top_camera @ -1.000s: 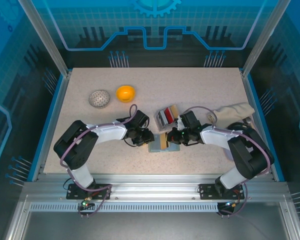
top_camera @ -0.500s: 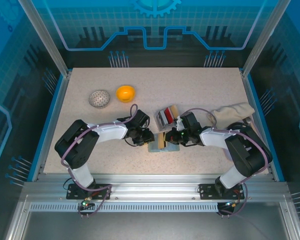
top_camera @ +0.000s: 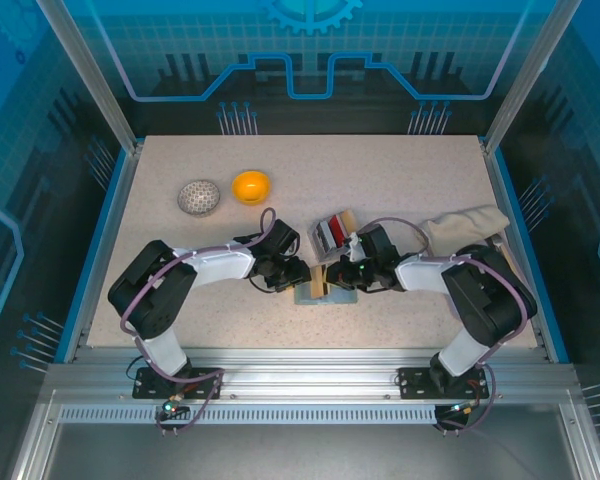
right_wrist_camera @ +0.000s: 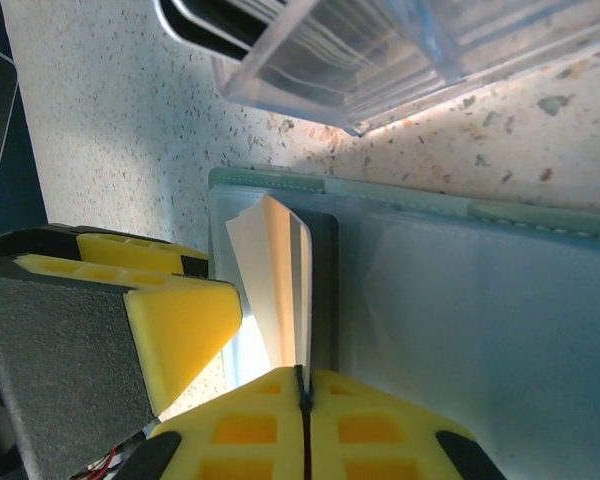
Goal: Put the credit cards into the card holder
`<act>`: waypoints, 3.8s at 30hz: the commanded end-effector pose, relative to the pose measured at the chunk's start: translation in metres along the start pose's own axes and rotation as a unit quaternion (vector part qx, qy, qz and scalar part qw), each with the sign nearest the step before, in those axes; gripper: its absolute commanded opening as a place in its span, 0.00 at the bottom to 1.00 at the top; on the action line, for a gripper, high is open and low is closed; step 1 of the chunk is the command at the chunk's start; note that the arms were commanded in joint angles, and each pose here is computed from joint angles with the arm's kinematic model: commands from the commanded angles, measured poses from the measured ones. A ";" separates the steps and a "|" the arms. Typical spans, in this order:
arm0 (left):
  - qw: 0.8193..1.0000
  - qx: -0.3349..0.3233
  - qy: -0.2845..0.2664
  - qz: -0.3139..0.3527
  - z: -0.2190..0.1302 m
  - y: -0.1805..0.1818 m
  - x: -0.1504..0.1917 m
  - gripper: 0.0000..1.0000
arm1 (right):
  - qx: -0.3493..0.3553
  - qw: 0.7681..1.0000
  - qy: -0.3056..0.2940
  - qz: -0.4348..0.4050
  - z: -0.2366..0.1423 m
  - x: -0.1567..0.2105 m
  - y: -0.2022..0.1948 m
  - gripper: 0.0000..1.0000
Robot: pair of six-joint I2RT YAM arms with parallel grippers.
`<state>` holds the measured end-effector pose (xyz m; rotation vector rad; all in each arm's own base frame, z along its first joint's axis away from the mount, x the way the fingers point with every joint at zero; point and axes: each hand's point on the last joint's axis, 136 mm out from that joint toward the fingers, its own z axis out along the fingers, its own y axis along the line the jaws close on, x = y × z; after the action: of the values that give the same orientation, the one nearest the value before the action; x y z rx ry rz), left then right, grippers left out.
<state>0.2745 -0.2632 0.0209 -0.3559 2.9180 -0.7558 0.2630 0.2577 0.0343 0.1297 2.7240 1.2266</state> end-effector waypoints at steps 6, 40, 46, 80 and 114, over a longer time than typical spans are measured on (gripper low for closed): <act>1.000 -0.013 0.003 0.000 0.001 0.011 0.007 0.39 | 0.006 0.999 0.042 0.006 0.018 0.015 0.000 0.09; 1.000 0.001 0.000 0.000 -0.003 0.005 0.007 0.34 | -0.004 0.998 0.065 -0.001 0.017 0.025 -0.003 0.06; 1.000 -0.001 0.003 -0.002 -0.002 0.005 0.007 0.34 | 0.003 0.999 0.046 0.022 0.021 0.018 0.000 0.11; 1.000 0.006 0.007 -0.018 -0.001 0.006 0.011 0.29 | 0.108 0.993 0.032 0.026 -0.002 0.026 -0.014 0.35; 0.998 0.028 -0.004 -0.048 -0.009 0.006 0.016 0.29 | 0.081 0.995 0.049 -0.001 0.005 0.022 0.013 0.21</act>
<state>0.2659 -0.2565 0.0201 -0.4771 2.8804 -0.8078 0.2406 0.2721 0.0236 0.1748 2.9187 1.0846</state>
